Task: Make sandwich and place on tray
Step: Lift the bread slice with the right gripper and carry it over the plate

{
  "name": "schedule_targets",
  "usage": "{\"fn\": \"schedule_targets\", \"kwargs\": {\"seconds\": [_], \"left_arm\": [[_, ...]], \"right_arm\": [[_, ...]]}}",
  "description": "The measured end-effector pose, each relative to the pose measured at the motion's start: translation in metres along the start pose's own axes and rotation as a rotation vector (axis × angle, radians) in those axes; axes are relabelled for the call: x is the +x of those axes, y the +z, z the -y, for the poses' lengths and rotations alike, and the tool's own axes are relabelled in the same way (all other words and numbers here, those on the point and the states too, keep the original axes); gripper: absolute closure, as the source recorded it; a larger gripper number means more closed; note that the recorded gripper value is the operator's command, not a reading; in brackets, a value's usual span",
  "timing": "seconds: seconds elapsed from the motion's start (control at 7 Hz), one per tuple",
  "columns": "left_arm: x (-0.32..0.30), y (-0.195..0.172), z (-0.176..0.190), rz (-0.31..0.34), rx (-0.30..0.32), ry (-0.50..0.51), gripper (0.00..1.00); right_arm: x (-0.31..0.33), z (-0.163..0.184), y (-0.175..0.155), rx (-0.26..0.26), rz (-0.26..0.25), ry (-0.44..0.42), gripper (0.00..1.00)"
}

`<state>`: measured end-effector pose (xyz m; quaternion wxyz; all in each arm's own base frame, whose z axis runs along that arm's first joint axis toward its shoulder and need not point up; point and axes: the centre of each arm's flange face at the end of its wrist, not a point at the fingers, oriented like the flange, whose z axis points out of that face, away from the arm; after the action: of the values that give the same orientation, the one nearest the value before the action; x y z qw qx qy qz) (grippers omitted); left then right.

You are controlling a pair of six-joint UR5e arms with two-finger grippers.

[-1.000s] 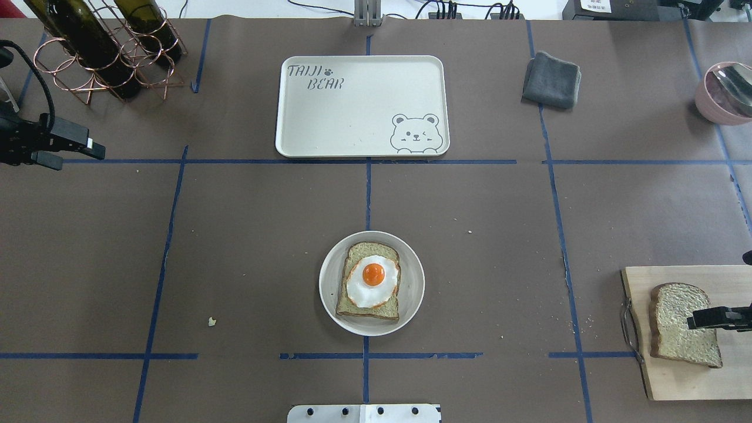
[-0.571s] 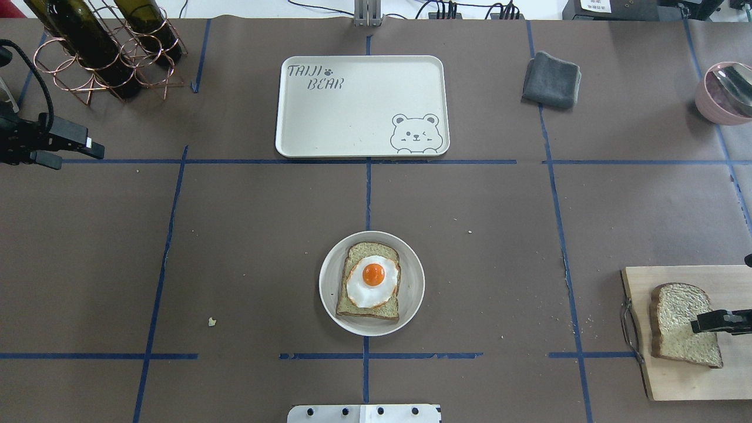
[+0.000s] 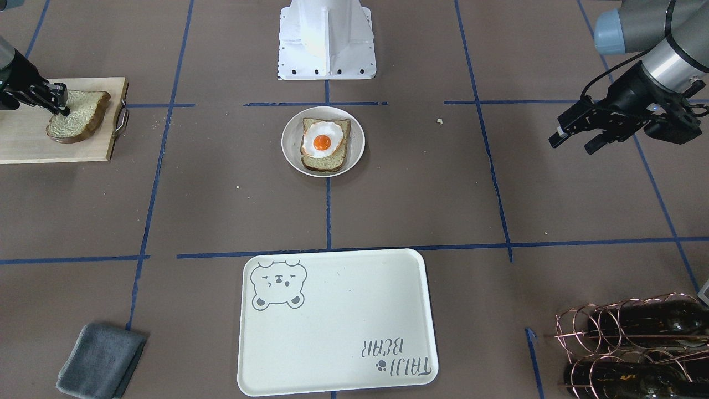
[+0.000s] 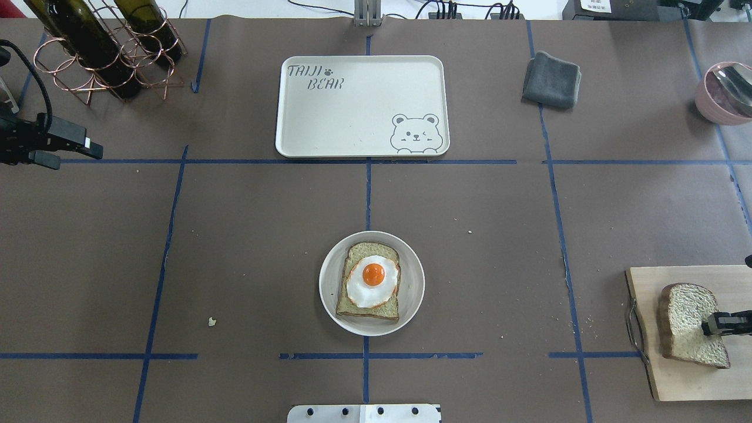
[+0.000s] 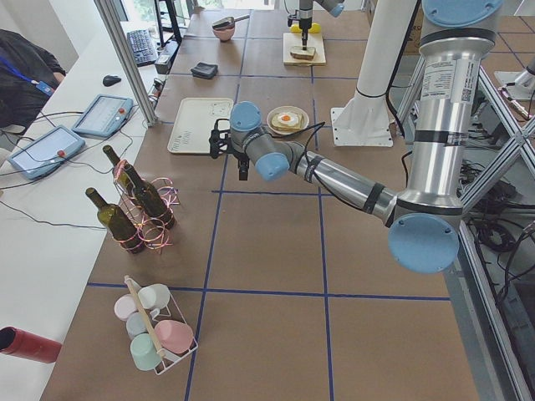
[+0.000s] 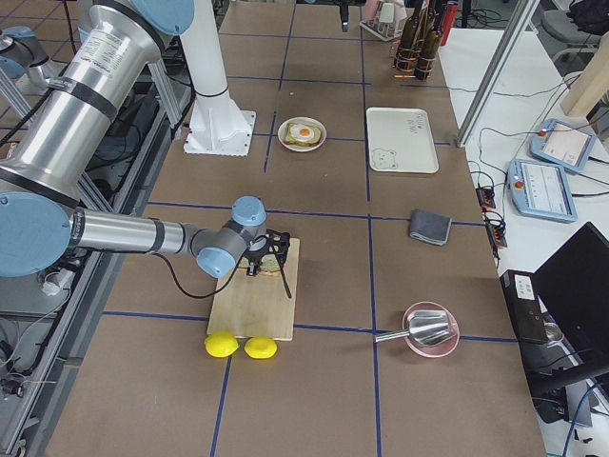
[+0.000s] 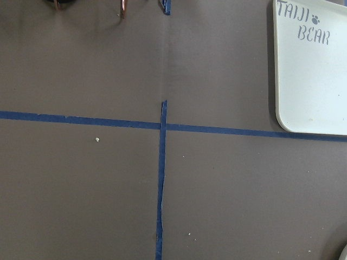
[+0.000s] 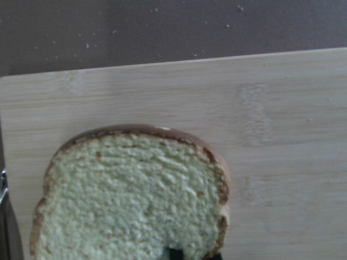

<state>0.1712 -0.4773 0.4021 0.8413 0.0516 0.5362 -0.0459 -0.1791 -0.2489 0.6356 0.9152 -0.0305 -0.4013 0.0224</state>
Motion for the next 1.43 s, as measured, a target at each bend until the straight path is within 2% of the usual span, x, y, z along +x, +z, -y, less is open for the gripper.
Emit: {"fn": "schedule_targets", "kwargs": {"seconds": [0.43,0.86,1.0,1.43], "left_arm": [[-0.002,0.001,0.0,0.003,-0.002,-0.003,0.0],[-0.003,0.002,0.0,0.004,-0.003,-0.004,0.0],[-0.003,0.002,0.0,0.004,-0.004,-0.005,0.0],[-0.006,0.004,0.001,0.008,-0.006,-0.01,0.0]], "right_arm": [[-0.01,0.001,-0.007,0.015,0.04,-0.019,1.0],[-0.035,0.006,-0.032,0.058,0.096,-0.038,1.0],[-0.044,0.011,-0.046,0.075,0.131,-0.037,1.0],[-0.08,0.044,-0.107,0.086,0.327,-0.031,1.0]]}}
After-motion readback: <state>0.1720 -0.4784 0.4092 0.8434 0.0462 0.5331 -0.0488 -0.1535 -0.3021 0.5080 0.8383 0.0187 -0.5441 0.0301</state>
